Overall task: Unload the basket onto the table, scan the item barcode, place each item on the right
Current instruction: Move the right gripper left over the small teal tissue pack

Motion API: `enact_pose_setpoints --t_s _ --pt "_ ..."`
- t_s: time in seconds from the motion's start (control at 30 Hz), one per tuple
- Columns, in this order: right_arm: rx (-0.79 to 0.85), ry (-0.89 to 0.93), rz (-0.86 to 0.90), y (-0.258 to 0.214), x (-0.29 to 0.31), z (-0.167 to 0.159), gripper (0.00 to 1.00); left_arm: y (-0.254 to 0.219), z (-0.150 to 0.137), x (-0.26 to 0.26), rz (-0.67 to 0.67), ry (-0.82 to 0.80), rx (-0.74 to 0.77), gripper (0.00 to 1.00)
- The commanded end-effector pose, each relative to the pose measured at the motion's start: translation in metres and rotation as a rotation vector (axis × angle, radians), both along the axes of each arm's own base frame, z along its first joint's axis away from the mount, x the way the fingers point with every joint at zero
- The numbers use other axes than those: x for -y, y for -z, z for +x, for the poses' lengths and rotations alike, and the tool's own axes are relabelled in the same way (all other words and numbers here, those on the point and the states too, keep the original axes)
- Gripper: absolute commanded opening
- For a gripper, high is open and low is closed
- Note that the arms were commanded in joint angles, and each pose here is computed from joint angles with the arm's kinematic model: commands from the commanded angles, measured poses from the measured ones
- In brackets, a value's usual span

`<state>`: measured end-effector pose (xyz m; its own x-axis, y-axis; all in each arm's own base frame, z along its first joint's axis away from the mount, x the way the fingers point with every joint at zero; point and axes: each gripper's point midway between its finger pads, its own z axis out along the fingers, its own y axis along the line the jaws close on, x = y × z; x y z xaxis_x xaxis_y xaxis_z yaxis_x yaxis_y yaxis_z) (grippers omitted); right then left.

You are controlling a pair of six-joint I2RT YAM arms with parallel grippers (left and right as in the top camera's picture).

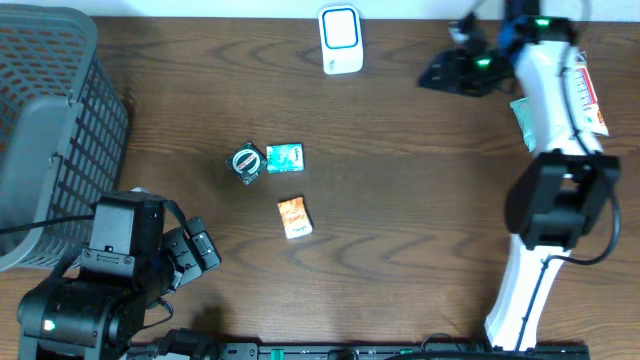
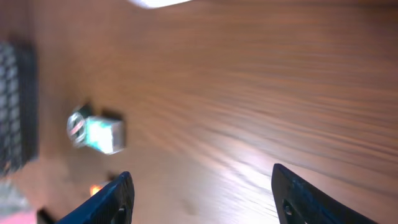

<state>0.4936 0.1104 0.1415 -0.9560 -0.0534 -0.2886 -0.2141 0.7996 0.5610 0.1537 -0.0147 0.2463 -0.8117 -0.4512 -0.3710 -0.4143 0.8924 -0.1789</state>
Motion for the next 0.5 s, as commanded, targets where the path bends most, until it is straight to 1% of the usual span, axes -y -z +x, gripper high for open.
enact_pose_setpoints --t_s 0.0,0.1,0.2,0.33,0.4,0.47 --pt "0.004 -0.141 0.021 0.004 -0.064 -0.017 0.65 0.000 -0.001 -0.001 0.004 -0.005 -0.002 0.98" --pt "0.053 -0.224 -0.054 0.010 -0.104 -0.025 0.64 0.000 -0.001 -0.001 0.004 -0.005 -0.002 0.97" --pt "0.137 -0.300 -0.135 0.013 -0.146 -0.030 0.64 0.000 -0.001 -0.001 0.004 -0.005 -0.002 0.98" --pt "0.260 -0.387 -0.210 0.013 -0.202 -0.042 0.58 0.000 -0.001 -0.001 0.003 -0.006 -0.002 0.98" --pt "0.298 -0.402 -0.246 0.013 -0.220 -0.048 0.56 0.000 -0.001 -0.001 0.004 -0.005 -0.002 0.98" --pt "0.318 -0.379 -0.287 0.014 -0.236 -0.053 0.56 0.000 -0.001 -0.001 0.004 -0.006 -0.002 0.98"
